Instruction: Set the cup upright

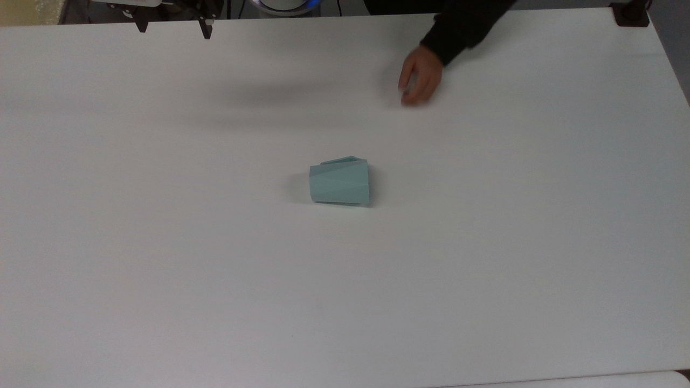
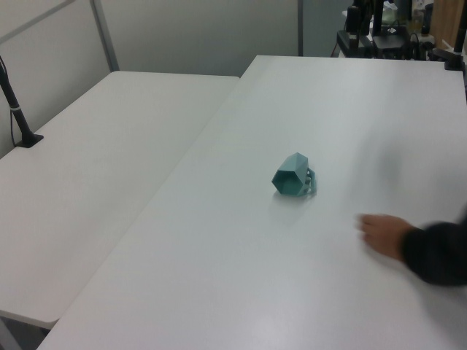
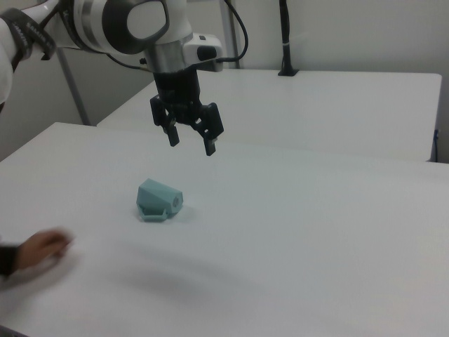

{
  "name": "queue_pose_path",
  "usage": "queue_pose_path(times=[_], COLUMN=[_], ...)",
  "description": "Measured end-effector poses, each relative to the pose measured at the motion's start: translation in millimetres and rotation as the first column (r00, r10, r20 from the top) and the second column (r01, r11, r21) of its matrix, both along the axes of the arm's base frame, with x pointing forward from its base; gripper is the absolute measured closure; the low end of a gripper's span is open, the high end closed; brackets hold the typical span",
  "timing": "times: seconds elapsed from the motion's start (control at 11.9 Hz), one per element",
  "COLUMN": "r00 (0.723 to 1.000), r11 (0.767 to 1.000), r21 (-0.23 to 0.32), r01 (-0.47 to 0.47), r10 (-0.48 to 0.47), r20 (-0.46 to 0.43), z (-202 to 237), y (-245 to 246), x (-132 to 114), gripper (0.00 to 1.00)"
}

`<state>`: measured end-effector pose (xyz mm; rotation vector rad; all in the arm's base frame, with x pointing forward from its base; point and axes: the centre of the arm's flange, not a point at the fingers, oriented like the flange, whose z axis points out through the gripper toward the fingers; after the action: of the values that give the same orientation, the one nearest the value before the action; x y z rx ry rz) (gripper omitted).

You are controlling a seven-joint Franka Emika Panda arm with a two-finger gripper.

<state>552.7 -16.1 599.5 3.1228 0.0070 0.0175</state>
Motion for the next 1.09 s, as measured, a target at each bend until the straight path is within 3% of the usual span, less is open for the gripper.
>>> queue_pose_path(times=[0.5, 0.84, 1.09], r00=[0.990, 0.990, 0.984], r11=[0.995, 0.993, 0.987], r21=[-0.011, -0.010, -0.014], r01=[-0.103, -0.120, -0.159], r10=[0.104, 0.121, 0.160], r20=[0.091, 0.071, 0.079], z=[41, 37, 41], y=[1, 6, 35], x=[-16, -17, -17], gripper=[0.00, 0.00, 0.00])
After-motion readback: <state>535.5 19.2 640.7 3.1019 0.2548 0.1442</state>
